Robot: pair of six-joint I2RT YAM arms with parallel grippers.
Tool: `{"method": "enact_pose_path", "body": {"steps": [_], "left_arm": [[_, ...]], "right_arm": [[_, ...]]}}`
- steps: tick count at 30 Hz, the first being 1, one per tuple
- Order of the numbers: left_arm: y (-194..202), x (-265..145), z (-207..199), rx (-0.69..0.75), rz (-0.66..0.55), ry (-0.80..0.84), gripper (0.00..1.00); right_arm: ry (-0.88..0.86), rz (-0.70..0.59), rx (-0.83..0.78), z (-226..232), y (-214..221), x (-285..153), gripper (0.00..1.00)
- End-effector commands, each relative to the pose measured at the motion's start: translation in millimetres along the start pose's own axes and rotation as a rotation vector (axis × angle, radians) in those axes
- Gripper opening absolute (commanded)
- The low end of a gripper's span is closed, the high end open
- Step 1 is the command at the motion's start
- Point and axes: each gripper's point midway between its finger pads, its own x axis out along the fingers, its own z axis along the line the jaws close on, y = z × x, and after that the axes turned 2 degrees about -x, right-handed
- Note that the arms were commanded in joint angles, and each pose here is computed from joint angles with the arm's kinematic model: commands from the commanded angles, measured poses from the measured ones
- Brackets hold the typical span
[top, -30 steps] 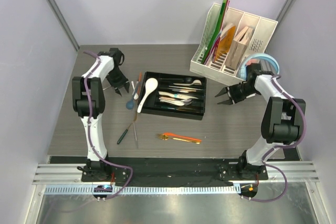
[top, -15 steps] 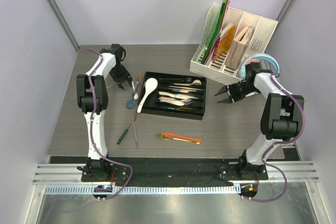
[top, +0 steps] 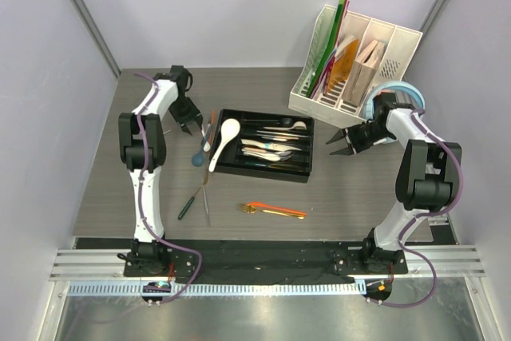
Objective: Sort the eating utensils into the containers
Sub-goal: Pick up the spoon from the center of the board.
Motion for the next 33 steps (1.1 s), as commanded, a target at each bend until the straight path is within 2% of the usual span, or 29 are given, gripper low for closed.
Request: {"method": "enact_pose_path", "body": {"steps": [1,11,18,19,21,22,23,26,33], "left_arm": [[-5.1,-8.3,-16.0,0.021,-0.026,0.059,0.43],[9.2,9.9,-22.5,0.063,0.009,0.025,0.43],[11.7,17.7,-4.6,0.071,0.005,-0.081,0.40],[10.2,17.7,-0.1,0.074,-0.006,-0.104,0.38],[11.7,17.1,6.5,0.081,-0.002,-0.134,0.29],[12.1,16.8,10.4,0.086,-0.002,-0.152,0.13],[15.7,16.6,14.6,0.090,0.018,-0.167,0.07],[23.7,15.5,22.2,0.110,0.056,-0.193,0.00],[33.6,3.6,34.8,0.140,0.067,-0.207,0.00]], "right_arm": [[-0.020,0.012,-0.026,9.6,2.2,-4.5,0.41],[-0.023,0.014,-0.030,12.6,1.6,-5.5,0.41],[-0.022,0.018,-0.028,12.7,1.8,-5.1,0.41],[-0.023,0.017,-0.029,13.2,1.7,-5.4,0.42],[-0.020,0.022,-0.029,12.0,2.0,-4.2,0.41],[-0.023,0.022,-0.030,12.5,2.2,-4.6,0.41],[-0.020,0.026,-0.029,11.8,2.1,-3.5,0.41],[-0.019,0.030,-0.031,10.8,1.8,-2.8,0.41],[-0.003,0.048,-0.024,5.8,1.4,3.8,0.41]]}}
